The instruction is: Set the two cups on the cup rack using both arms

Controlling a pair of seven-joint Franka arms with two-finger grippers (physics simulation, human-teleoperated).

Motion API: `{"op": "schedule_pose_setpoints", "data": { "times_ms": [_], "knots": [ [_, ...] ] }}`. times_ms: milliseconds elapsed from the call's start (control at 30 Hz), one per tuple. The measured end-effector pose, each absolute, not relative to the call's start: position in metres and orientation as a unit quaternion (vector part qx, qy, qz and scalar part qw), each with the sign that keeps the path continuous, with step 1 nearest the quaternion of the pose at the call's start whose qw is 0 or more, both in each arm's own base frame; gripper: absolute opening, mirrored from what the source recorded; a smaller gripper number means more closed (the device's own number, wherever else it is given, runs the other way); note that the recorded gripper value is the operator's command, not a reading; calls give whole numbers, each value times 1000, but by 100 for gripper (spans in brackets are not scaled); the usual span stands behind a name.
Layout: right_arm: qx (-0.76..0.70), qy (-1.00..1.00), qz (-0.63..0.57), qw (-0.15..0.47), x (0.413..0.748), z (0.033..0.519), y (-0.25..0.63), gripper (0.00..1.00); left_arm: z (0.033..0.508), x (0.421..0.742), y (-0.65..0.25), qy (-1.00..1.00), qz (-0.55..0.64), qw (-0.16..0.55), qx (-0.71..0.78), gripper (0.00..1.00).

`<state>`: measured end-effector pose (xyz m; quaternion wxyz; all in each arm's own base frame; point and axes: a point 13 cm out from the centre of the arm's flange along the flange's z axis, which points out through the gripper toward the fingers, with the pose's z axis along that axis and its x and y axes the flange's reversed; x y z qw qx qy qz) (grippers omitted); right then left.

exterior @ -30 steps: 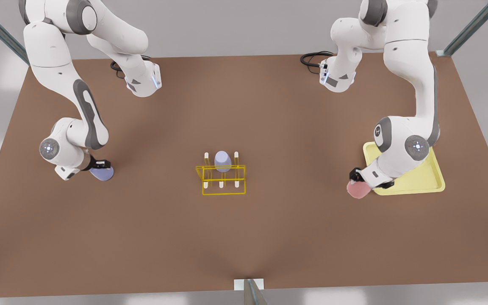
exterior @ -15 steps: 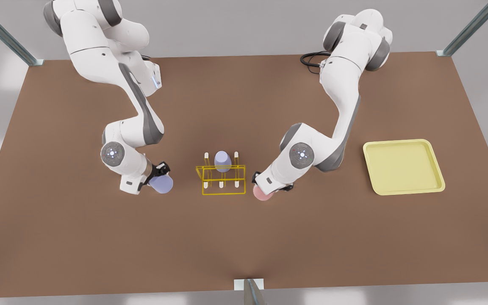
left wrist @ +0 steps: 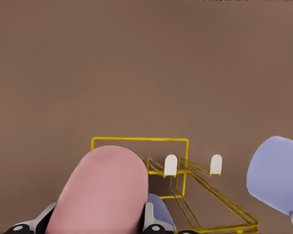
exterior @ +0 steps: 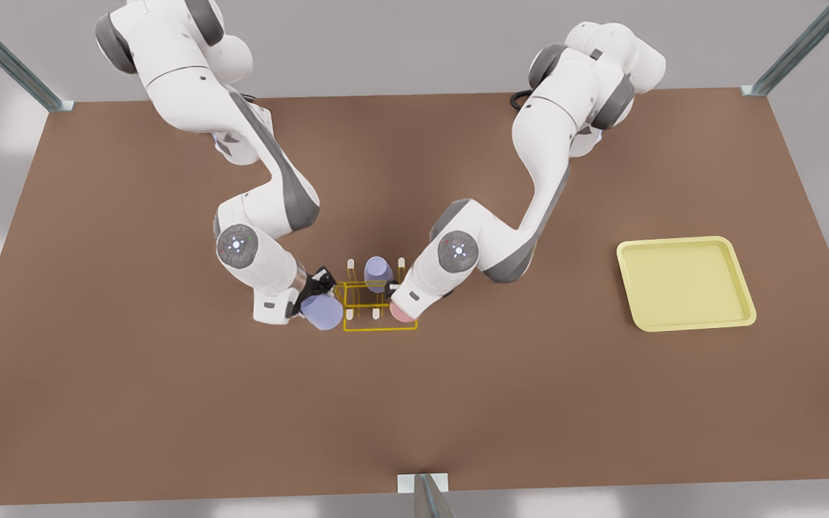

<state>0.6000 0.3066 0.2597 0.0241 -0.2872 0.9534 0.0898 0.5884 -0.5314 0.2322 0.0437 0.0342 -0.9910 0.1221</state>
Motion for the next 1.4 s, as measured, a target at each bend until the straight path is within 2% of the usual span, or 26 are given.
{"op": "schedule_pose_setpoints", "data": {
  "times_ms": [33, 333, 400, 467, 500, 567, 600, 667, 767, 1100, 1233, 1400],
  "knots": [
    [-291, 952, 92, 24, 597, 262, 313, 57, 229, 588, -534, -991, 123, 44, 41, 100],
    [-307, 947, 97, 10, 576, 251, 342, 57, 227, 595, -532, -986, 126, 42, 98, 100],
    [-307, 947, 95, 6, 575, 245, 344, 57, 265, 651, -440, -984, 102, 22, 143, 100],
    [-308, 947, 90, 3, 574, 239, 347, 57, 323, 714, -270, -975, 66, -5, 214, 100],
    [-307, 947, 88, 2, 574, 237, 347, 58, 344, 722, -207, -972, 44, -10, 231, 100],
    [-305, 948, 86, 1, 574, 234, 347, 62, 365, 714, -150, -973, 9, -3, 229, 100],
    [-304, 949, 84, 1, 574, 234, 347, 100, 377, 696, -137, -976, -6, 5, 218, 100],
    [-299, 951, 74, 3, 576, 233, 344, 100, 389, 644, -110, -981, -32, 23, 191, 100],
    [-291, 954, 66, 6, 577, 234, 345, 100, 395, 619, -89, -987, -45, 28, 152, 100],
    [-253, 966, 53, -3, 574, 223, 344, 100, 362, 601, -64, -992, -54, 95, 60, 100],
    [-210, 977, -41, 14, 583, 219, 318, 100, 361, 597, -63, -993, -52, 104, 30, 100],
    [-148, 989, 4, -15, 571, 220, 329, 100, 359, 596, -64, -993, -50, 110, 1, 100]
  ]
}}
